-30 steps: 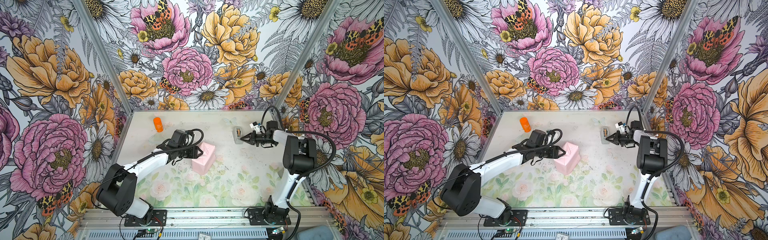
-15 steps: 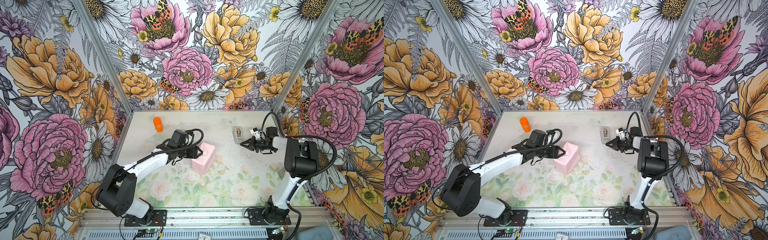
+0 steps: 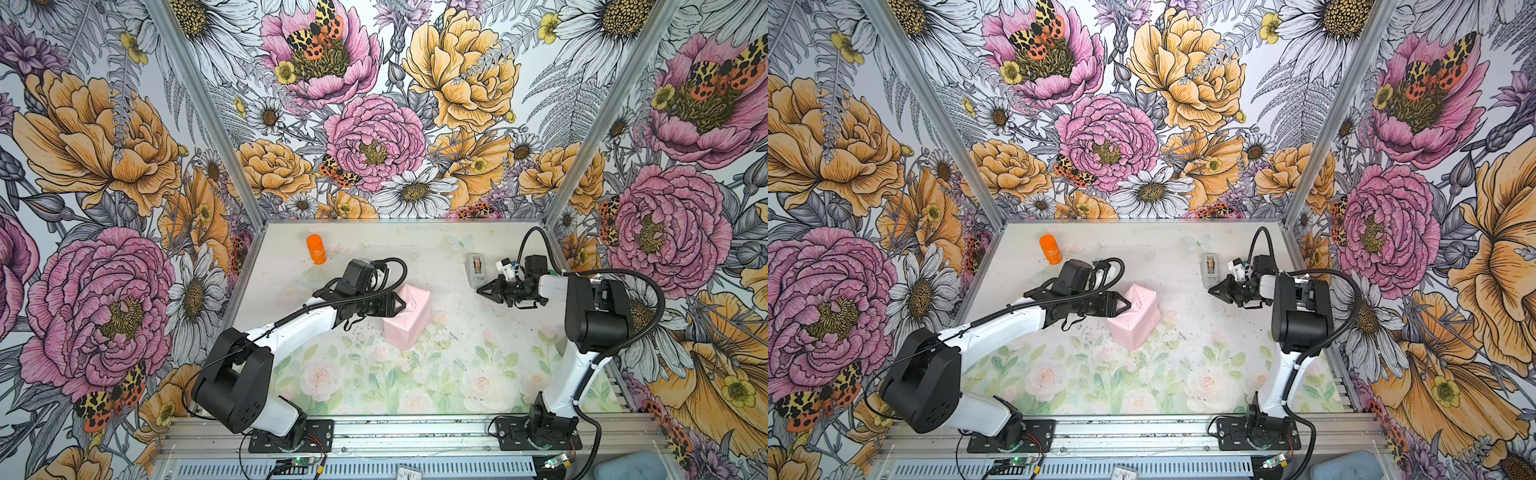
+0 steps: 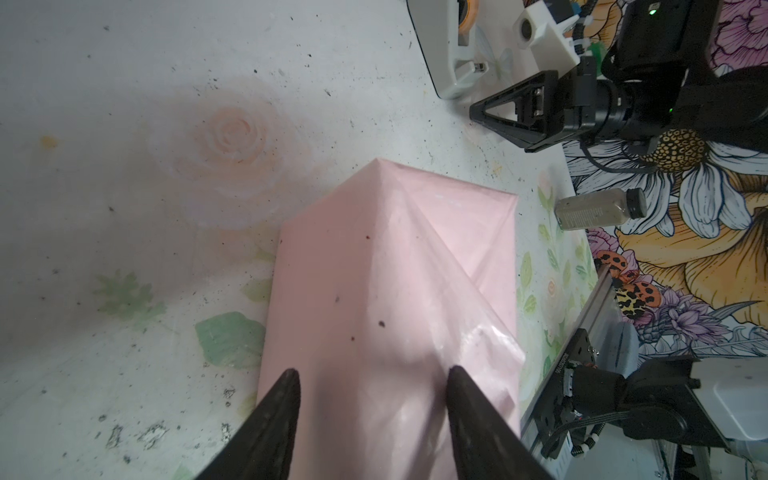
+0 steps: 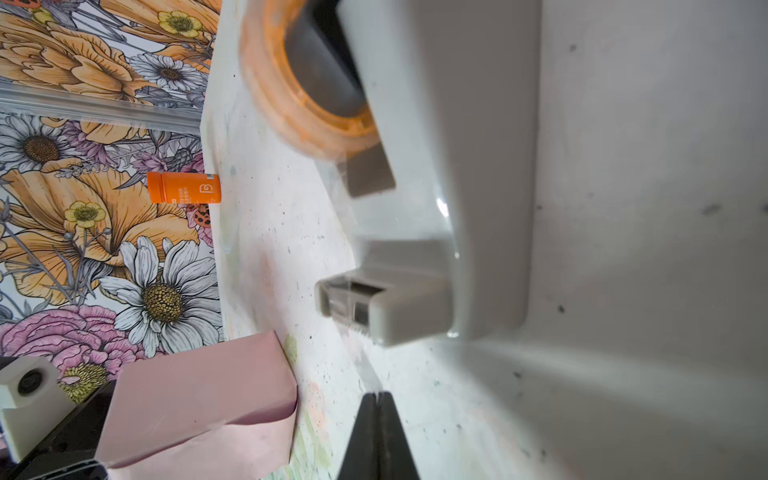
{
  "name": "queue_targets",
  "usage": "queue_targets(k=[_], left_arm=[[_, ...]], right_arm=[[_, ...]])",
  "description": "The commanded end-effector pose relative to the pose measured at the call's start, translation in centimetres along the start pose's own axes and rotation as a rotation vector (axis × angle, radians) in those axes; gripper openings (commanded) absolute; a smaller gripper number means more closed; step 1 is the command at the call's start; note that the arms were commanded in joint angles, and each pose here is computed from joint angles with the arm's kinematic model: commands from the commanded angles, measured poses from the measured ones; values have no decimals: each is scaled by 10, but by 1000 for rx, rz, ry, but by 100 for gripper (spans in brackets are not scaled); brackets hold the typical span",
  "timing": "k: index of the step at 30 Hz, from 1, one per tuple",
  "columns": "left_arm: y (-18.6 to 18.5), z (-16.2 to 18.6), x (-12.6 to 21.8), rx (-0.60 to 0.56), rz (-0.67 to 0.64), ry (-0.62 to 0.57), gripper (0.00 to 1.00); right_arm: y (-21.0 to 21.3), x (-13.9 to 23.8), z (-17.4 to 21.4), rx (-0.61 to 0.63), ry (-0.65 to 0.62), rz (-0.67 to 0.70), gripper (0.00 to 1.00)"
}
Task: Wrap the gift box in paper
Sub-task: 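Pull a strip of tape from the dispenser with the right gripper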
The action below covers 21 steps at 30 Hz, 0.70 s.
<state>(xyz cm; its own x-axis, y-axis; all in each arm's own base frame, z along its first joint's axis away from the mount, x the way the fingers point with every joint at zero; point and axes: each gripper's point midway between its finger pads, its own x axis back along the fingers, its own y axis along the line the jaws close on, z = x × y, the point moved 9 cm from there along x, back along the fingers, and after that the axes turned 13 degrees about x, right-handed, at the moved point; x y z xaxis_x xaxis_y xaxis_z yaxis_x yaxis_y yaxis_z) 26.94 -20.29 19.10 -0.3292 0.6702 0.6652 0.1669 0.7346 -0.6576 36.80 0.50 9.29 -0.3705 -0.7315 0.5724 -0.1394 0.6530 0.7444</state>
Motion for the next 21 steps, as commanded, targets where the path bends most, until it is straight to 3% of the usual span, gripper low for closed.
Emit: queue_targets(k=[1,21], left_arm=[[3,3,2,-20,-44,-12,58],[0,2,0,-30,-44,-13,58]], right_arm=[[-6,-6,-2,-22,-5,78,0],[-4,4,6,-55,-21,321,0]])
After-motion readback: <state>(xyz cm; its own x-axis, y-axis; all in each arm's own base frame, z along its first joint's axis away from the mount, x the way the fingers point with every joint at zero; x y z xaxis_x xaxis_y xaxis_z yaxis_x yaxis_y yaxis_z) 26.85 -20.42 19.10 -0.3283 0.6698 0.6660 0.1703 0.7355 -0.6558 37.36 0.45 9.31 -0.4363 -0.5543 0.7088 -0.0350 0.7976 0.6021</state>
